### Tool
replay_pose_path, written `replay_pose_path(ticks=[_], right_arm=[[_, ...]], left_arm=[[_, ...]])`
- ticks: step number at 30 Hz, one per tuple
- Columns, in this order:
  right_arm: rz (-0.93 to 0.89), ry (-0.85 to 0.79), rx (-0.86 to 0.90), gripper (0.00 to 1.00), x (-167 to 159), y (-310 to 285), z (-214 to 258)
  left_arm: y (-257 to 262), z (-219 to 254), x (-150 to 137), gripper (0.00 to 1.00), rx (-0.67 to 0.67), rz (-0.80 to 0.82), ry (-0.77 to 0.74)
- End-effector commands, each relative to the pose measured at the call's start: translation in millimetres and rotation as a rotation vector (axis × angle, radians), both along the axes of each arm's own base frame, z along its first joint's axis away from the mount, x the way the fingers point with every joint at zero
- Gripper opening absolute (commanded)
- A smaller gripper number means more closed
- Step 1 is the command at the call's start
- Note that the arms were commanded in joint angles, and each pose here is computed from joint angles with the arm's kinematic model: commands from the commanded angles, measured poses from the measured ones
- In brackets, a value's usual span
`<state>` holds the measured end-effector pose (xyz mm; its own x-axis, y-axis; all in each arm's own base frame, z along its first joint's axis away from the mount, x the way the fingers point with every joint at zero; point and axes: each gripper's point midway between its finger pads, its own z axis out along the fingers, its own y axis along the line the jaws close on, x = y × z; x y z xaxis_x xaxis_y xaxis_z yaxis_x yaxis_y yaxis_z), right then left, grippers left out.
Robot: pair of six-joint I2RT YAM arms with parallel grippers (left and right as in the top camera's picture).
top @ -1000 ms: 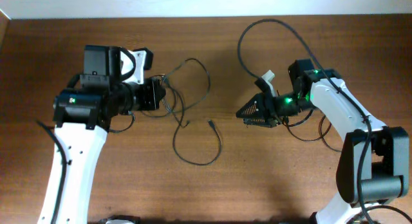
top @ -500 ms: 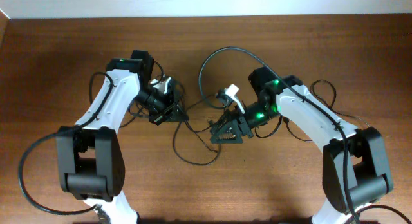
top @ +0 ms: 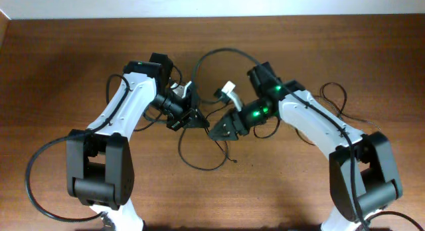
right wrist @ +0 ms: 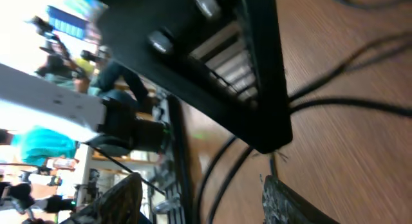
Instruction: Untangle cables
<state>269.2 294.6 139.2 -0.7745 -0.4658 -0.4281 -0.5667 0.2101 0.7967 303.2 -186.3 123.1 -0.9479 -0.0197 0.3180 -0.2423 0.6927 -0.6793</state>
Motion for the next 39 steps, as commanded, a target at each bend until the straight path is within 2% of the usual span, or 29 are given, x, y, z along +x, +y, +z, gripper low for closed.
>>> replay_pose_path(ticks=[1, 3, 5, 8, 10, 11, 13, 14, 15, 19, 22, 25, 27, 31, 34, 36, 38, 39], right_arm=[[0.027, -0.006, -0.091, 0.48, -17, 9, -15], [0.043, -0.015, -0.106, 0.37, -22, 13, -18], [0.036, 0.000, -0.111, 0.06, -22, 14, -18], [0.006, 0.029, -0.117, 0.04, -19, 15, -17], [-0.019, 0.030, -0.108, 0.04, -12, 18, -15], [-0.041, 0.040, -0.107, 0.04, -7, 18, -12], [-0.105, 0.071, -0.109, 0.04, 9, 12, -3], [-0.152, 0.086, -0.109, 0.04, 21, 2, 6], [-0.169, 0.083, -0.106, 0.04, 26, -3, 12], [-0.281, -0.045, -0.046, 0.04, 52, -39, 71], [-0.473, -0.223, -0.058, 0.04, 76, -97, 119], [-0.745, -0.377, -0.070, 0.04, 90, -189, 170], [-0.918, -0.425, -0.093, 0.04, 90, -250, 187], [-1.083, -0.297, -0.152, 0.04, 83, -305, 169], [-1.176, -0.158, -0.350, 0.04, 81, -333, 124], [-1.189, -0.097, -0.411, 0.05, 80, -341, 105], [-1.181, -0.042, -0.427, 0.22, 82, -343, 91], [-1.176, -0.018, -0.431, 0.50, 84, -343, 84]], left_arm=[[-3, 3, 3, 0.00, -0.032, -0.009, -0.019], [-4, 4, 3, 0.00, -0.035, -0.009, -0.019], [-4, 4, 4, 0.00, -0.039, -0.007, -0.021], [-4, 2, 10, 0.00, -0.036, -0.009, -0.056], [0, -4, 16, 0.45, 0.005, -0.013, -0.094], [5, -10, 19, 0.64, 0.048, -0.016, -0.111], [12, -16, 20, 0.82, 0.101, -0.020, -0.120], [14, -18, 19, 0.96, 0.115, -0.026, -0.121], [15, -18, 19, 0.99, 0.115, -0.030, -0.122], [27, -20, 23, 0.99, 0.135, -0.025, -0.141], [36, -20, 26, 0.99, 0.141, 0.000, -0.132], [40, -24, 26, 0.99, 0.171, -0.002, -0.135], [41, -24, 26, 0.99, 0.171, -0.002, -0.136], [41, -24, 27, 0.99, 0.174, -0.002, -0.140], [41, -24, 27, 0.99, 0.174, -0.002, -0.140], [41, -24, 27, 0.99, 0.174, -0.002, -0.139], [41, -24, 27, 0.99, 0.174, -0.002, -0.140], [41, -24, 27, 0.99, 0.176, -0.002, -0.140]])
